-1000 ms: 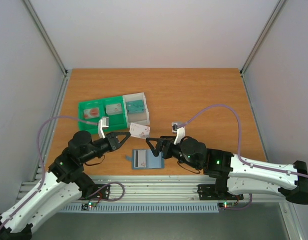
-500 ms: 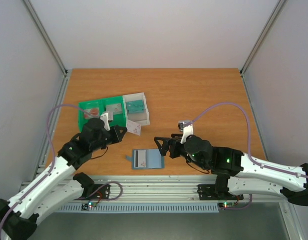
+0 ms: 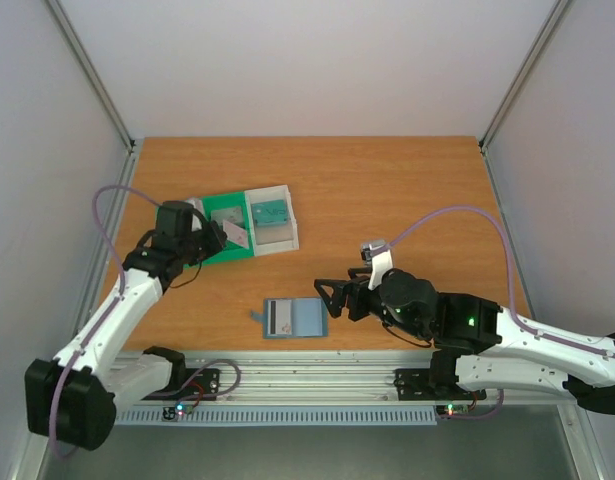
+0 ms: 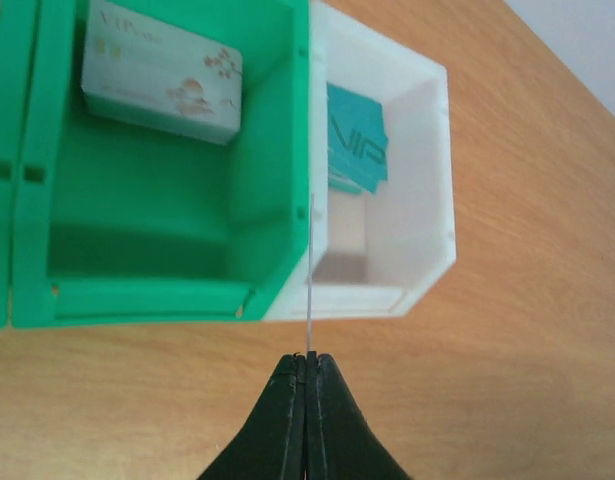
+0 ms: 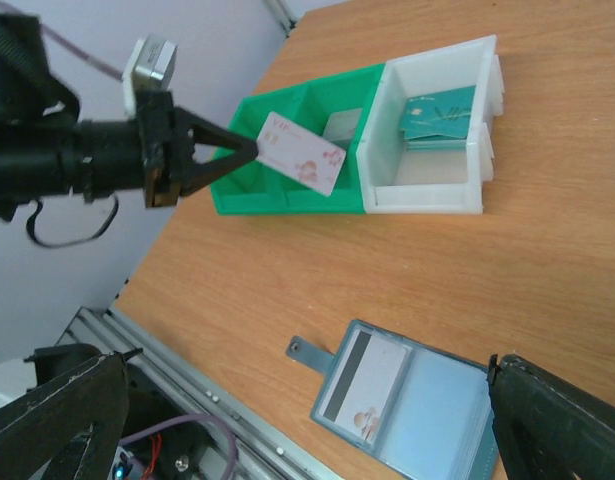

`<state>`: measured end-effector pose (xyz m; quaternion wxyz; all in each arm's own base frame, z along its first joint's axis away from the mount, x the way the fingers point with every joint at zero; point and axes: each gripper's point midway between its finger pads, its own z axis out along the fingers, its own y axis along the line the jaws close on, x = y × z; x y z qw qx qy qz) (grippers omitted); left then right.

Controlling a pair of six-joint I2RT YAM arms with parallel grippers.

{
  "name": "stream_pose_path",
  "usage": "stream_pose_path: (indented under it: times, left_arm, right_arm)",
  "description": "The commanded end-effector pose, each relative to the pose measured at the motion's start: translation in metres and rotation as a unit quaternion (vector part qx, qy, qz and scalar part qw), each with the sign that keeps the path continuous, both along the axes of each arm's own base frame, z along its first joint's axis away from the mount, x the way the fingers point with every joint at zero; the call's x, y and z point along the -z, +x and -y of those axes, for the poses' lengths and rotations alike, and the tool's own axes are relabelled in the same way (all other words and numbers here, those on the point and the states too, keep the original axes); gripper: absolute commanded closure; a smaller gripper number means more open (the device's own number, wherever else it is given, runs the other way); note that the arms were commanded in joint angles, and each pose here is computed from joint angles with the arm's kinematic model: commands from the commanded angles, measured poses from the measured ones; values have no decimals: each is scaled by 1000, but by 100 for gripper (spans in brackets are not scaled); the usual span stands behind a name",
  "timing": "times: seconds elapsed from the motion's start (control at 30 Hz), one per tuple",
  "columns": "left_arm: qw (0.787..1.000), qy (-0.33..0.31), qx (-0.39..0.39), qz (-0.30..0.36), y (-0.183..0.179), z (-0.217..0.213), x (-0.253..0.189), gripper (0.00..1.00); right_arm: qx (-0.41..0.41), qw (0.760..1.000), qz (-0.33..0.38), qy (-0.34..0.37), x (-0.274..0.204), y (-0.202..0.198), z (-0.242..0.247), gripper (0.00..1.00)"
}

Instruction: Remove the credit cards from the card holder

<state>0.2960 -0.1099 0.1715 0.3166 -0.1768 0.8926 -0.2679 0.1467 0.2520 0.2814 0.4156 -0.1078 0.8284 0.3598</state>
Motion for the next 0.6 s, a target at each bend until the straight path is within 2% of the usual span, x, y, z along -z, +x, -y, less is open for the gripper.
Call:
stream_pose_path:
  times: [0.0, 0.27, 0.57]
  left_arm:
    - [1000, 12, 7, 27, 33, -11, -16, 100]
    - [999, 26, -17, 17, 81, -37, -7, 100]
    - [1000, -13, -9, 22, 126, -31, 7, 100]
  right_arm:
    - [-18, 1000, 5, -14, 4, -4, -2, 2]
    - [-1, 1000, 11, -17, 1, -1, 7, 2]
    - [14, 1000, 18, -21, -3, 3, 14, 2]
